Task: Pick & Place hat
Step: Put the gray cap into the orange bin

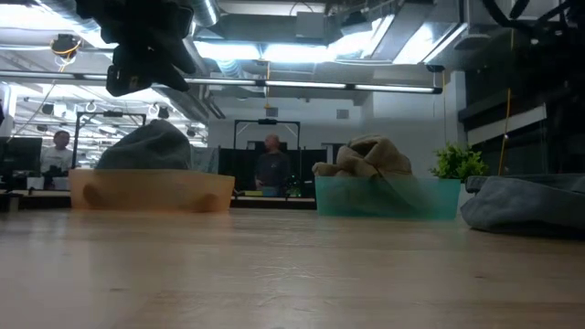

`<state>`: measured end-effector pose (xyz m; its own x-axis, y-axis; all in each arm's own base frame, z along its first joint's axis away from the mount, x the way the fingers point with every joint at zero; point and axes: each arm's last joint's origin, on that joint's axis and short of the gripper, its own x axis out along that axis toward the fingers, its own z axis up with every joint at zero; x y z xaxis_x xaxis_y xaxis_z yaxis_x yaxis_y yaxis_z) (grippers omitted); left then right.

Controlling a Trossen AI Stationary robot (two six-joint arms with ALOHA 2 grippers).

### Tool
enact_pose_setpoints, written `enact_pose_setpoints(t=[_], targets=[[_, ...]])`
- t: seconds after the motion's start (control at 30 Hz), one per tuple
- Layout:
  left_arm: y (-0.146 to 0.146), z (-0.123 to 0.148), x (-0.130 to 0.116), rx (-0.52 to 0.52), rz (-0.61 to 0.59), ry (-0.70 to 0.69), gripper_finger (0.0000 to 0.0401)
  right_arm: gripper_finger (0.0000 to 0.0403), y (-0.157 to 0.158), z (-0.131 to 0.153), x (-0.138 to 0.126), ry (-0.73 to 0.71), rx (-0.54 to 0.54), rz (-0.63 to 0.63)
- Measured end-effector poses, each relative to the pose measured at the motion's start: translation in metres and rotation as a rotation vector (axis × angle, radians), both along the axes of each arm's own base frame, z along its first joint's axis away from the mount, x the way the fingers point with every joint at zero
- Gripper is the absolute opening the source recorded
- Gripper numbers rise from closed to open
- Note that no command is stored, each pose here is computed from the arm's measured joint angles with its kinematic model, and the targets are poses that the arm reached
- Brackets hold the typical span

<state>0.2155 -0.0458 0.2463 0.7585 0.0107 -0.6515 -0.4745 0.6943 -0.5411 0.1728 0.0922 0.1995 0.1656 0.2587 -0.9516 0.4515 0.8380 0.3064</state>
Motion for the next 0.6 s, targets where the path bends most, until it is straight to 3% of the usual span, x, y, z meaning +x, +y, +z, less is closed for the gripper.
enact_pose_setpoints(t=[0.23,0.6], targets=[[0.0,0.0,0.0,-0.01,0.0,0.001,0.0111,0.0185,0.004,-0.004,0.0,-0.015,0.016,-0.038],[0.0,0.0,0.0,-0.01,0.0,0.001,0.0111,0.0185,0.013,-0.022,0.004,0.044,-0.065,-0.013]])
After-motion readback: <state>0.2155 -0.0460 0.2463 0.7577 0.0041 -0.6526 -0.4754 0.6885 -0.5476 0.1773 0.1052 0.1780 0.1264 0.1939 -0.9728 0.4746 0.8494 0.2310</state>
